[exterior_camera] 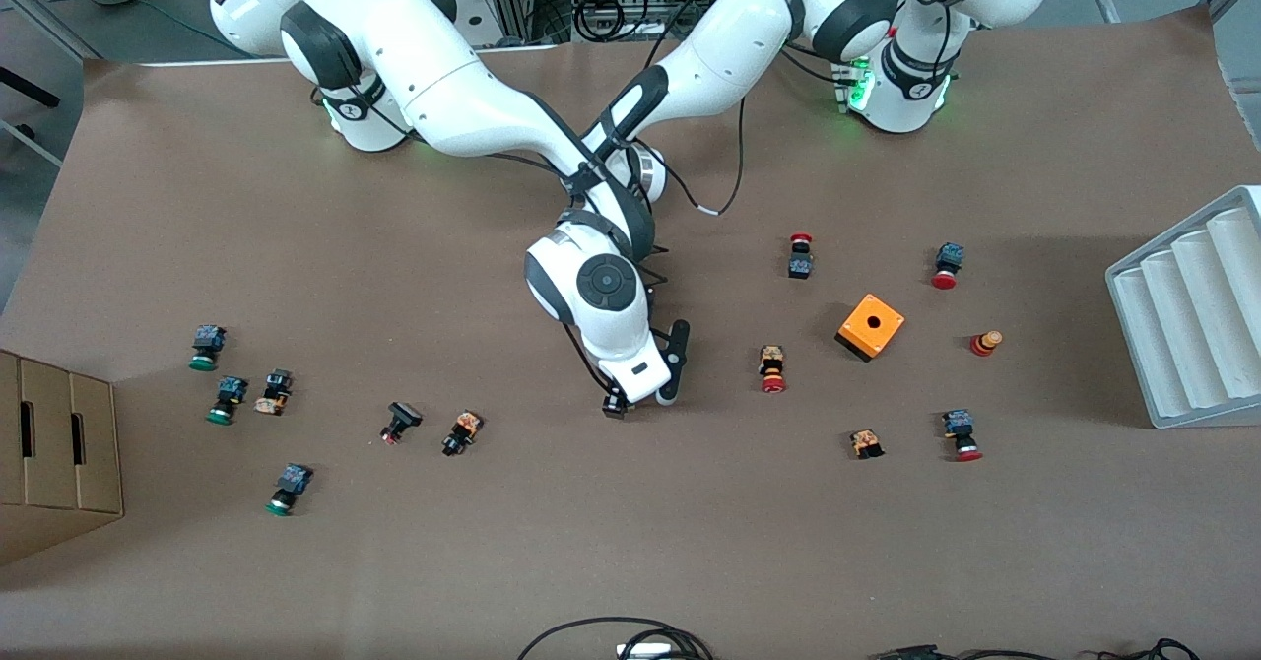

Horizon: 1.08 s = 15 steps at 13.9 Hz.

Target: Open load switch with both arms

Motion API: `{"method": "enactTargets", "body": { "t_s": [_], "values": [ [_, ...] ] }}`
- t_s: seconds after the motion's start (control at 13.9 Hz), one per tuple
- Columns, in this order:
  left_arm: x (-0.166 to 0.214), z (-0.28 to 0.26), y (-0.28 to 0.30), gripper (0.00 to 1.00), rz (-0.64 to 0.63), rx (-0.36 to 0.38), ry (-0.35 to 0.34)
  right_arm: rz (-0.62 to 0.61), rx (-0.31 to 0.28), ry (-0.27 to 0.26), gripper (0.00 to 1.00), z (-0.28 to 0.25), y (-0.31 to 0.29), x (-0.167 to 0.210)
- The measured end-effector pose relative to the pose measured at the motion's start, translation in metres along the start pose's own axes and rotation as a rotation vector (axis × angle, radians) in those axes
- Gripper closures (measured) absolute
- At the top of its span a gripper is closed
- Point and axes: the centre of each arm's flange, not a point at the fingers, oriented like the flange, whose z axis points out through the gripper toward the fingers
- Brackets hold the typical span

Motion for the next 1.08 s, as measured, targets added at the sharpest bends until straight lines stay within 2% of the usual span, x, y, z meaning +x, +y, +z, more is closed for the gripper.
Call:
{"method": "enactTargets", "body": {
  "t_s": [1.08],
  "values": [
    [0.0, 0.0, 0.0, 0.42, 0.0, 0.0, 0.0, -0.004, 0.008, -0.004, 0.32, -0.0098, -0.0018, -0.0049]
  ]
}}
